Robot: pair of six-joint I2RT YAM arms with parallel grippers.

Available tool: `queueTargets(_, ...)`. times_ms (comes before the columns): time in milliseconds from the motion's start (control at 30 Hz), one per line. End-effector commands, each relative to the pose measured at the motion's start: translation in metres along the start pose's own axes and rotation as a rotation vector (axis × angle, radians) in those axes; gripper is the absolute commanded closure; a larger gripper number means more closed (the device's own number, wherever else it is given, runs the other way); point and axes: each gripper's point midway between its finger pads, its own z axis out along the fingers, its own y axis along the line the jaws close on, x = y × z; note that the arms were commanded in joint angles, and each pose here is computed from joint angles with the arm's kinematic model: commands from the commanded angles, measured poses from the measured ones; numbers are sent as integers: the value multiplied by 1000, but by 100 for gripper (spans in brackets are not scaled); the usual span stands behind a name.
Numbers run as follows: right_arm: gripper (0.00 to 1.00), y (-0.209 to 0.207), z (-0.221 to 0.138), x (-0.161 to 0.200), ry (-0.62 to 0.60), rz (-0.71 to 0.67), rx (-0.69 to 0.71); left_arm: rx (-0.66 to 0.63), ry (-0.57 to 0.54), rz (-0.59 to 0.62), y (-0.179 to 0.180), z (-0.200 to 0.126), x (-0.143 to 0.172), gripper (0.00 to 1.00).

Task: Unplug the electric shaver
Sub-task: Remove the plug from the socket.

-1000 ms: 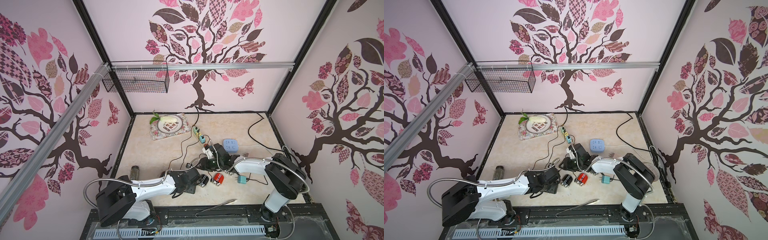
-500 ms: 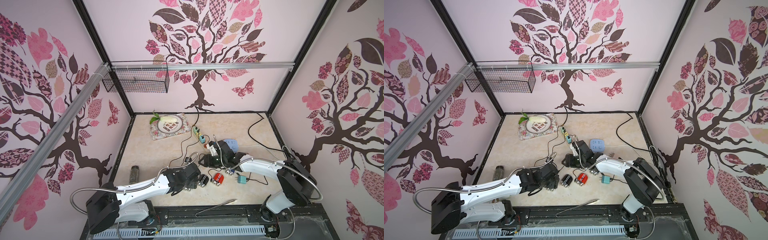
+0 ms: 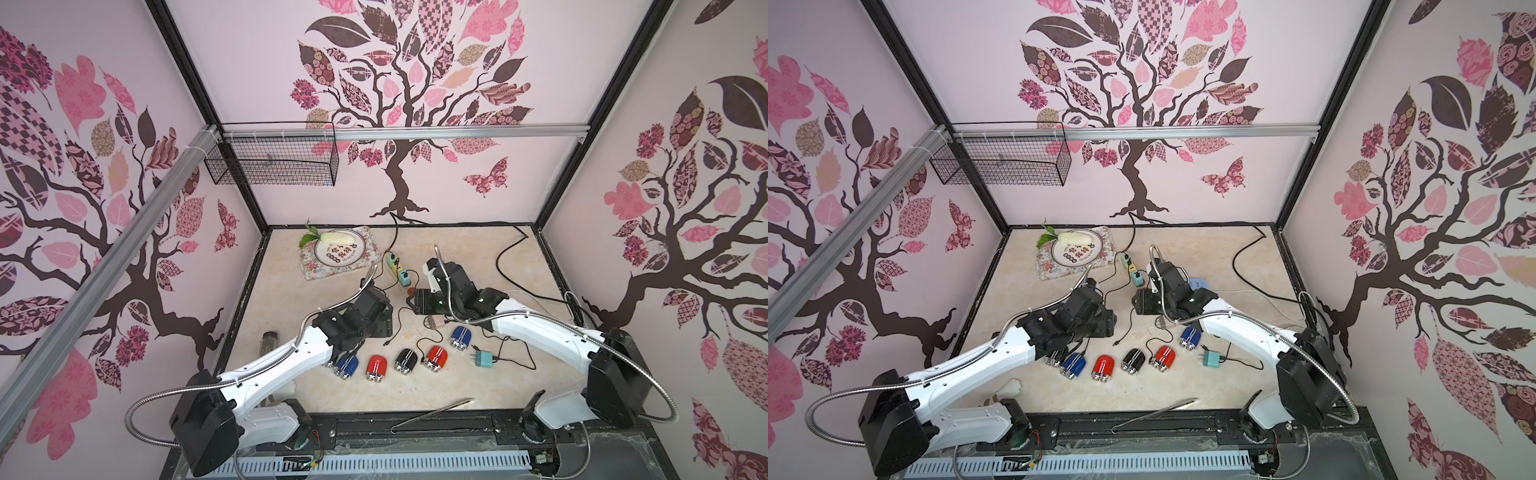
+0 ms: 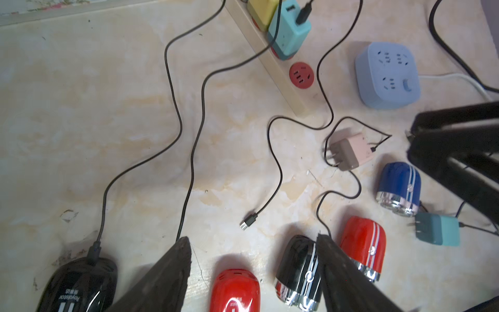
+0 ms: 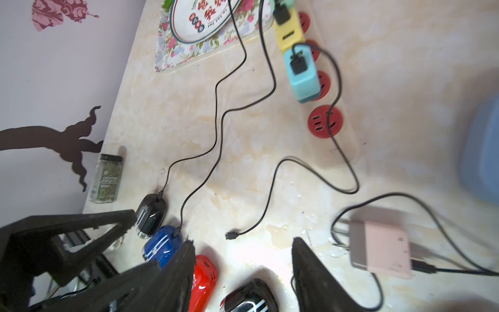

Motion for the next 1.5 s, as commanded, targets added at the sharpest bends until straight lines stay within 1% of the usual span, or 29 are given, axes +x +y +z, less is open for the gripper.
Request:
queueTargets(0, 39, -8, -19, -30, -74, -92, 111, 66, -56, -41, -9, 2, -40, 25)
queueTargets(133, 42, -7, -16, -44, -90, -126, 138, 75, -91, -129, 2, 12, -74, 26)
queueTargets(233, 44, -5, -12, -53, -102, -147, 157, 86, -121, -178, 10, 22, -98, 30)
queueTargets(300, 43, -4, -7, -60, -108, -162, 175, 93, -126, -206, 15, 30, -111, 34)
queueTargets(367, 42, -5, -2, -66, -106, -178, 193, 99, -127, -242, 22, 39, -123, 36)
queueTargets(433, 36, -5, 5, -72, -103, -197, 215, 113, -126, -283, 31, 49, -136, 36)
queueTargets(500, 33, -7, 12, -76, -93, -210, 232, 116, -126, -327, 43, 60, -147, 36)
queueTargets(633, 32, -11, 22, -85, -91, -220, 245, 123, -116, -391, 65, 86, -164, 37)
queueTargets(733, 33, -16, 31, -88, -81, -221, 252, 140, -96, -406, 74, 109, -177, 40)
queueTargets(933, 30, -31, 50, -88, -41, -219, 260, 182, -48, -417, 77, 153, -195, 42)
queueTargets(1133, 29, -41, 64, -82, -5, -228, 275, 185, -31, -419, 78, 181, -211, 42)
queueTargets(1300, 29, -44, 70, -75, 14, -238, 270, 171, -2, -411, 79, 197, -215, 42)
queueTargets(1467, 29, -47, 79, -71, 35, -245, 270, 169, 30, -422, 81, 215, -209, 42)
